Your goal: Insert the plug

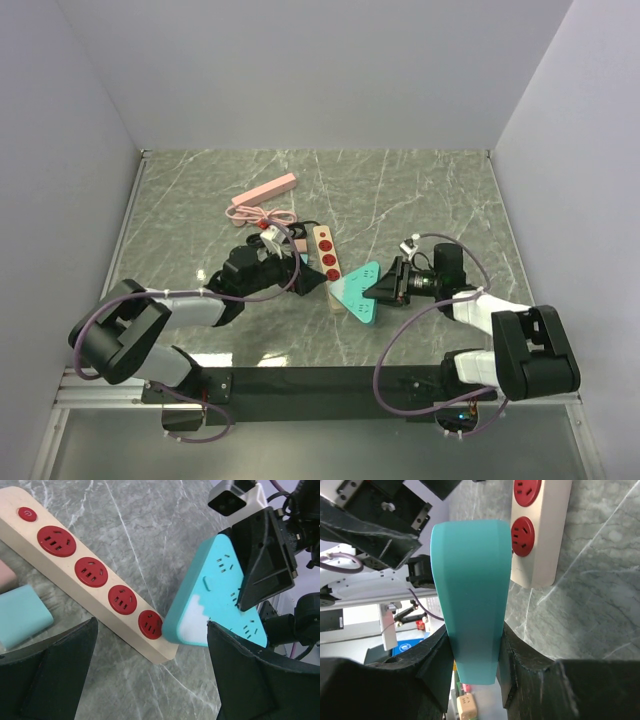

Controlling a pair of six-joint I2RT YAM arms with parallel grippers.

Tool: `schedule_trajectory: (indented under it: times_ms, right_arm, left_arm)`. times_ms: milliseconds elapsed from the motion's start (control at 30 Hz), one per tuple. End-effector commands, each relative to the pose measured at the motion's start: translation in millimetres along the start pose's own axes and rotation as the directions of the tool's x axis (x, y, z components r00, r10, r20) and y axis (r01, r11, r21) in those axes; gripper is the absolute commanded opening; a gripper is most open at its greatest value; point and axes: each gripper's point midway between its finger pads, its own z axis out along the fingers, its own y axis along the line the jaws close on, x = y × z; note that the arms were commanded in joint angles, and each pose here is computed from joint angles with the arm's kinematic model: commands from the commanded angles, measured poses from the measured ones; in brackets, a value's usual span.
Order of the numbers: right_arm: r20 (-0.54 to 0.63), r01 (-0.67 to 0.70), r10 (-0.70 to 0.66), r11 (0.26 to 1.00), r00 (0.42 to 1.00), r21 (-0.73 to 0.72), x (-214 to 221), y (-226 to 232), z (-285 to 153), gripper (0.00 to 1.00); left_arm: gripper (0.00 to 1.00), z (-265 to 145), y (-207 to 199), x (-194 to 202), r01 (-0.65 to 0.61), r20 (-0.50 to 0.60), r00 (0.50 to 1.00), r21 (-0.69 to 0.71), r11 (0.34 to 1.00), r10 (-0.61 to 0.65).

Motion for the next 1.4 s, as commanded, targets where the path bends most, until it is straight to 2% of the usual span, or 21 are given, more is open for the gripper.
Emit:
schedule_trajectory:
  times_ms: [0, 400, 867, 1367]
  right_arm:
    - [-0.009, 0.068, -0.068, 0.998, 0.998, -0.020, -8.7, 7.6, 4.7, 0.00]
    - [-0.019, 0.082, -0.082, 0.996, 0.996, -0.028, -24.1, 6.6, 13.9, 0.00]
    - [-0.069, 0.081, -0.081, 0.997, 0.994, -0.009, -11.0, 2.1, 18.5, 0.00]
    - [-0.072, 0.085, -0.085, 0.996, 0.994, -0.007, -18.3, 2.7, 21.2, 0.00]
  left_arm:
    - [0.96, 5.2, -19.0, -16.3, -0.051, 0.037, 0.998, 0.081, 0.995, 0.048]
    - [0.96, 6.1, -20.8, -5.4, -0.051, -0.005, 0.999, 0.106, 0.993, 0.052]
    - [0.96, 10.1, -18.6, 6.7, -0.068, -0.064, 0.995, 0.114, 0.991, 0.076]
    - [0.94, 23.4, -14.4, 18.0, -0.014, -0.100, 0.995, 0.125, 0.992, 0.027]
